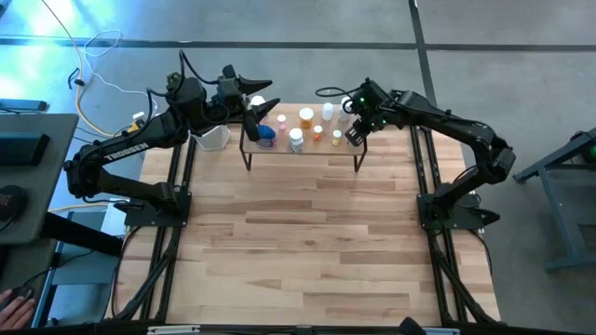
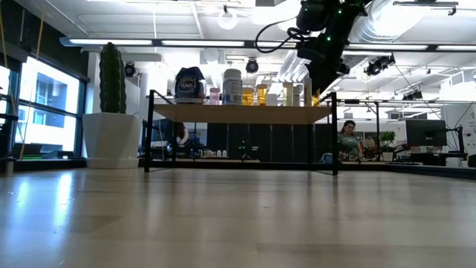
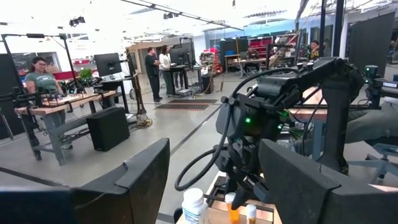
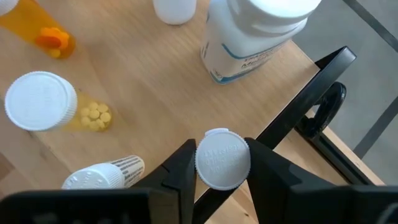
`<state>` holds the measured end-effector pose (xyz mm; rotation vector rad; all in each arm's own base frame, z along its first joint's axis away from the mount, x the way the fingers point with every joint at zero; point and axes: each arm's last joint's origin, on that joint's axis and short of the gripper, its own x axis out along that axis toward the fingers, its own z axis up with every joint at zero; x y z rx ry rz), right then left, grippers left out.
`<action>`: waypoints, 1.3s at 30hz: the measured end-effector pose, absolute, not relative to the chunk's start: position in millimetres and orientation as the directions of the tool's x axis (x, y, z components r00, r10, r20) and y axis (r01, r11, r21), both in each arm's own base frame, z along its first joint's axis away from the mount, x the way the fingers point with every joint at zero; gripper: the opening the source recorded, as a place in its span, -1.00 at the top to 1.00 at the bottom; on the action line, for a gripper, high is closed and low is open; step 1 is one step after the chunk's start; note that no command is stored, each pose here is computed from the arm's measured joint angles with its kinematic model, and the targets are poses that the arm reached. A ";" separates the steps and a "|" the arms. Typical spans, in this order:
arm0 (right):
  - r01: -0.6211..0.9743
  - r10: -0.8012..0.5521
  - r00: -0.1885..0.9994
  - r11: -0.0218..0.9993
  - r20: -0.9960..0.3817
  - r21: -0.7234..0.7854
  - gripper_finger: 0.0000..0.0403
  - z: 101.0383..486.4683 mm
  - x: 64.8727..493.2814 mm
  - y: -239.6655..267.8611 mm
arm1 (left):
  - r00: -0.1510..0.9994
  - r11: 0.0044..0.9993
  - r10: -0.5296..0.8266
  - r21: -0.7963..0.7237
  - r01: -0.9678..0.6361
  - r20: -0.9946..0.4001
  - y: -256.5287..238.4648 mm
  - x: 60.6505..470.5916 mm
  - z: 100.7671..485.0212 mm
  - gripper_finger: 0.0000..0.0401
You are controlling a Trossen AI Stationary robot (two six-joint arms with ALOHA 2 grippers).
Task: Pick and place medicine bottles onto shelf by color
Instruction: Put the orange small pill bottle on the shelf, then return to Home Position
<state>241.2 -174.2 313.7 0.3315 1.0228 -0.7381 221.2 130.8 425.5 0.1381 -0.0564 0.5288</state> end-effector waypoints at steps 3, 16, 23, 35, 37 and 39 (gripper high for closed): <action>0.692 -0.397 0.309 0.717 -0.864 -0.082 0.43 313.5 241.1 -173.9 | 0.862 0.855 0.498 0.117 -0.506 0.089 130.7 221.2 425.5 -0.19; 0.696 -0.417 0.331 0.713 -0.846 -0.080 0.01 324.6 242.5 -175.2 | 0.862 0.854 0.499 0.117 -0.506 0.089 130.8 221.2 425.4 -0.19; 0.715 -0.482 0.350 0.691 -0.803 -0.103 0.00 350.9 242.4 -176.6 | 0.862 0.854 0.499 0.117 -0.506 0.089 130.8 221.2 425.4 -0.19; 0.692 -0.514 0.519 0.722 -0.683 -0.017 0.00 420.2 240.2 -166.1 | 0.869 0.860 0.494 0.135 -0.493 0.025 97.8 166.1 441.0 -0.19; 0.682 -0.517 0.544 0.731 -0.661 -0.010 0.00 429.1 240.9 -161.8 | 0.872 0.867 0.488 0.134 -0.480 -0.033 90.3 153.8 437.4 -0.19; 0.671 -0.519 0.568 0.741 -0.639 -0.005 0.00 437.5 241.6 -157.2 | 0.872 0.870 0.486 0.131 -0.475 -0.064 85.1 145.0 429.4 -0.19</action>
